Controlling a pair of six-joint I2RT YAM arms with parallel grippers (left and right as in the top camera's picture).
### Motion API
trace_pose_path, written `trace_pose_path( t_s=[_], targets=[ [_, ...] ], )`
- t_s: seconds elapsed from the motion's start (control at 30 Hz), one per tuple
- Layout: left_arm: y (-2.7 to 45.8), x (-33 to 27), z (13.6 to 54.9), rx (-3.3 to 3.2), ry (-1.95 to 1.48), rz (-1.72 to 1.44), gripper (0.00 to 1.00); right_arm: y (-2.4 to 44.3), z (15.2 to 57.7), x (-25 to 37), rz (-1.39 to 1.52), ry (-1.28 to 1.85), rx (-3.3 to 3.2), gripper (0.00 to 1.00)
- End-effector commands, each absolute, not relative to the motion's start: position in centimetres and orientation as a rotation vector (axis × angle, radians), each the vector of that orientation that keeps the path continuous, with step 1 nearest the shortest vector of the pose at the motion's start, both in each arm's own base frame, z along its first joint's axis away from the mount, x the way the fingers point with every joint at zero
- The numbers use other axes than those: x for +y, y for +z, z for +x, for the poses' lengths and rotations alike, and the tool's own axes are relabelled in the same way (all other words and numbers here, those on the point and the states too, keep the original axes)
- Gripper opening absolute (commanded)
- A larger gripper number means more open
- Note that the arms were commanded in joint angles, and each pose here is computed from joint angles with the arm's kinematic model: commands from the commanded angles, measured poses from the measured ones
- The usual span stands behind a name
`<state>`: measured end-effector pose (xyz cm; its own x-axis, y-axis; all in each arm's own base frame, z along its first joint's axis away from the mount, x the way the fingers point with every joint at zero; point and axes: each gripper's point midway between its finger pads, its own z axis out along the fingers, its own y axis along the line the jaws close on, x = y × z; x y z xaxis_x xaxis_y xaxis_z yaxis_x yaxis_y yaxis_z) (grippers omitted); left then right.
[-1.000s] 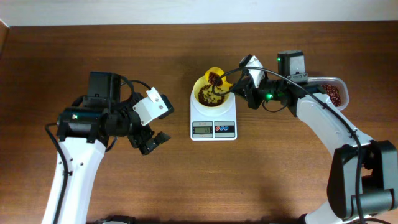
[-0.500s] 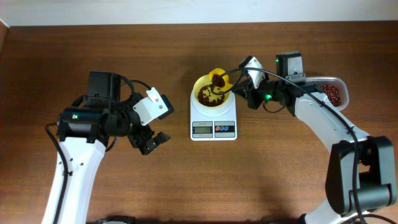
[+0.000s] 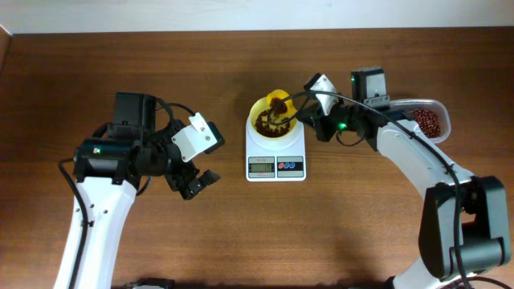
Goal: Scoop item into bowl and weigh 50g on scale
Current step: 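Tilt the yellow scoop with right gripper to pour beans into bowl, then hold the tilted scoop over the bowl, shaking out remaining beans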
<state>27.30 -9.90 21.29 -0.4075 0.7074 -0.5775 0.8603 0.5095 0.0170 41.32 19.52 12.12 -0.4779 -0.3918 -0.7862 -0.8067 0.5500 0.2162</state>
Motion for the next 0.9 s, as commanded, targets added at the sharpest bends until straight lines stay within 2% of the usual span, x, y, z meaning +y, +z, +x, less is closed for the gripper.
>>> trace_pose_path(
  t_s=[0.0, 0.1, 0.23, 0.87],
  targets=[
    [21.6, -10.2, 27.4, 2.201, -0.398, 1.296, 0.99, 12.7, 41.1, 20.1, -0.993, 0.751, 2.056, 0.04],
    [21.6, -10.2, 27.4, 2.201, -0.398, 1.296, 0.99, 15.0, 41.2, 20.4, -1.003, 0.734, 1.984, 0.04],
    [21.6, -10.2, 27.4, 2.201, -0.398, 1.296, 0.99, 10.6, 40.5, 19.2, -0.974, 0.707, 2.171, 0.04],
    [21.6, -10.2, 27.4, 2.201, -0.398, 1.296, 0.99, 10.9, 40.7, 19.4, -0.973, 0.715, 2.155, 0.04]
  ],
)
